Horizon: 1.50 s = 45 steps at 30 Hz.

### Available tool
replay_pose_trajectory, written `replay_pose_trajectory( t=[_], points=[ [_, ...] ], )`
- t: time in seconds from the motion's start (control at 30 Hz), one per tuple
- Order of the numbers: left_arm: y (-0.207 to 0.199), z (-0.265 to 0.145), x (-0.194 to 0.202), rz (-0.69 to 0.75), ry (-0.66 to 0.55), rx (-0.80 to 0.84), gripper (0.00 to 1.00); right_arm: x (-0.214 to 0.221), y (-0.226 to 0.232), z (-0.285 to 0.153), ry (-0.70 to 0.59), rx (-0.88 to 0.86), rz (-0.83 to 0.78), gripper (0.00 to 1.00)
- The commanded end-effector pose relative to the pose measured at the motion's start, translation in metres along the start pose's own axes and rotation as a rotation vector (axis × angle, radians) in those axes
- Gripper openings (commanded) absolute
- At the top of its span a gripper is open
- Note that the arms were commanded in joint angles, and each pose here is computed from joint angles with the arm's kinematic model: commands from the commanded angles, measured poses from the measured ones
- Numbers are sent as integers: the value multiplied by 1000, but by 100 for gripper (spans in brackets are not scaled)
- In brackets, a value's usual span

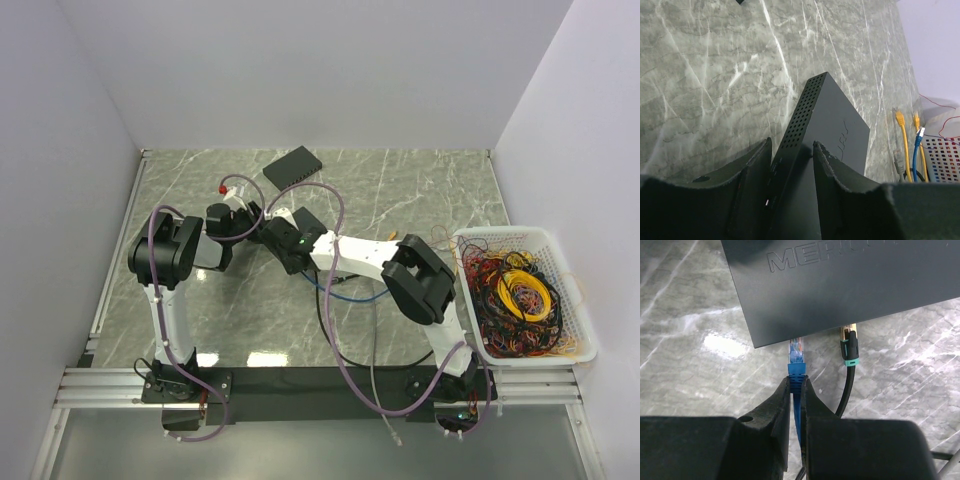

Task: Insert the plug into the switch port

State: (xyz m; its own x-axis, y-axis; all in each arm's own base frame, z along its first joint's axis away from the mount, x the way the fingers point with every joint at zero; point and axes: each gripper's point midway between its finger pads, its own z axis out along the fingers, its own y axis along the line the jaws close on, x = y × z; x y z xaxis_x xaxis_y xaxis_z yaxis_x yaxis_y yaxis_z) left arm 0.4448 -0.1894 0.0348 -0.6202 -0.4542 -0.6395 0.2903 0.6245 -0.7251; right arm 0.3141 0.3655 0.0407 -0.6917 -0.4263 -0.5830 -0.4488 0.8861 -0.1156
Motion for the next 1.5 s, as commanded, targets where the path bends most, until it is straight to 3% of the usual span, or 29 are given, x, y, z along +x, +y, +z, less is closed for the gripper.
replay_pose_trajectory(
  t=[0.0, 0.77, 1.47],
  points=[
    [-4, 5, 5, 22, 30, 14, 45, -27, -5, 0, -99, 51, 38, 0],
    [12, 16, 16, -9, 97, -50, 44, -42, 0, -4, -231, -10, 118, 0],
    [13, 19, 16, -5, 104, -58, 42, -52, 10, -18, -246, -51, 124, 0]
  ],
)
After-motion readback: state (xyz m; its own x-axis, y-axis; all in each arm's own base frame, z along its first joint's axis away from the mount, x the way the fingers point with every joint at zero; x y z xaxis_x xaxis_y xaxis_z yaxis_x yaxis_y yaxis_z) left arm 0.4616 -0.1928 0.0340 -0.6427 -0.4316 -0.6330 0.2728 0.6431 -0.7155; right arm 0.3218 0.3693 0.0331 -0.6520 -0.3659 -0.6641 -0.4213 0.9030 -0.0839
